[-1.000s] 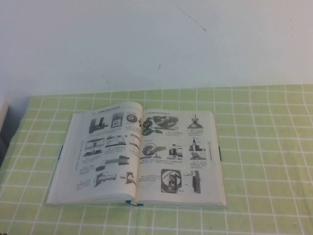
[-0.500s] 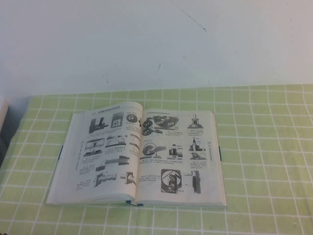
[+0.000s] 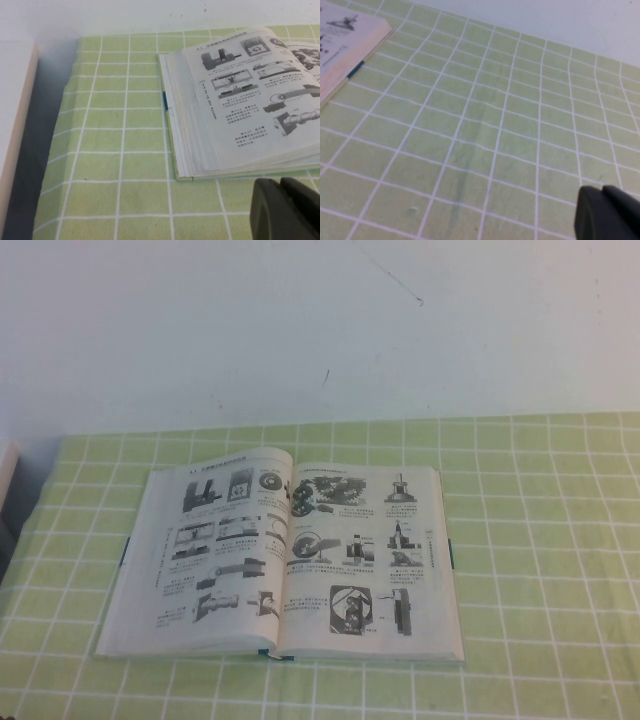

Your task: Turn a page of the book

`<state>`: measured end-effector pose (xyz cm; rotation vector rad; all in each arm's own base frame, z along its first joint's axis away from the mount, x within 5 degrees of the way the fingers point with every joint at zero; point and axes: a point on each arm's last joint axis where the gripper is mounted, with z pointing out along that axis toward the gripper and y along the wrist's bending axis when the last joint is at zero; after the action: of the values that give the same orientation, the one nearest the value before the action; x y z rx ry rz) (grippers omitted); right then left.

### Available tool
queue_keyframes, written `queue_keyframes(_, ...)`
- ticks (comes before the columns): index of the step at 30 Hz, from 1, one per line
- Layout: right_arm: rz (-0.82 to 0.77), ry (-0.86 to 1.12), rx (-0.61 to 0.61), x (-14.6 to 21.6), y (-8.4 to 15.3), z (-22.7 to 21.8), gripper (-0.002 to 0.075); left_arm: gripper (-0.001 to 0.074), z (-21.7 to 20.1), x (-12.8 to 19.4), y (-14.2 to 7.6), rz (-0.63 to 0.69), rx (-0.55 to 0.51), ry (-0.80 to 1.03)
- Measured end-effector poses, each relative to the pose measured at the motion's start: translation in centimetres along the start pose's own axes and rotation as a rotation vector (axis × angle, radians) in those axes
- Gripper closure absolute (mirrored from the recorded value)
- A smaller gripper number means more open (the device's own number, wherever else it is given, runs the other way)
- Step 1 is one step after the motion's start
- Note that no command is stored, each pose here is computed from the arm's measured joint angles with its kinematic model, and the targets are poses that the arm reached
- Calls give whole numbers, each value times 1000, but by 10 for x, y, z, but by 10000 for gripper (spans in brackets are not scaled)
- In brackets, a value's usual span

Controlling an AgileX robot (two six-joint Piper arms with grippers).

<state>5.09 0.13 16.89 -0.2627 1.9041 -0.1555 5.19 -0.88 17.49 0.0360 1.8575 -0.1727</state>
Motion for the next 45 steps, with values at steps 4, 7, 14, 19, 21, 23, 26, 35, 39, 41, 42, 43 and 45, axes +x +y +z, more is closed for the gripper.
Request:
queue_keyframes(4,29,-5,-10,0,1,0,728,738,0,0,0,0,0,0)
queue_keyframes(7,71,-6,-17,-1,2,0,728,738,0,0,0,0,0,0)
queue_keyframes(14,100,-8,-24,-1,2,0,728,738,0,0,0,0,0,0)
queue_keyframes(19,103,-8,-25,-1,2,0,728,738,0,0,0,0,0,0)
queue_keyframes(21,103,-8,-25,-1,2,0,728,738,0,0,0,0,0,0)
queue_keyframes(23,103,-8,-25,-1,2,0,728,738,0,0,0,0,0,0)
queue_keyframes(26,105,-9,-26,-1,2,0,728,738,0,0,0,0,0,0)
queue_keyframes(35,104,-8,-23,-1,2,0,728,738,0,0,0,7,0,0)
queue_keyframes(39,137,-6,-18,-1,2,0,728,738,0,0,0,0,0,0)
queue_keyframes(41,139,-6,-17,-1,1,0,728,738,0,0,0,0,0,0)
queue_keyframes(42,142,-6,-17,-1,1,0,728,738,0,0,0,0,0,0)
queue_keyframes(43,144,-5,-16,-1,1,0,728,738,0,0,0,0,0,0)
queue_keyframes(45,154,-5,-16,-1,1,0,728,738,0,0,0,7,0,0)
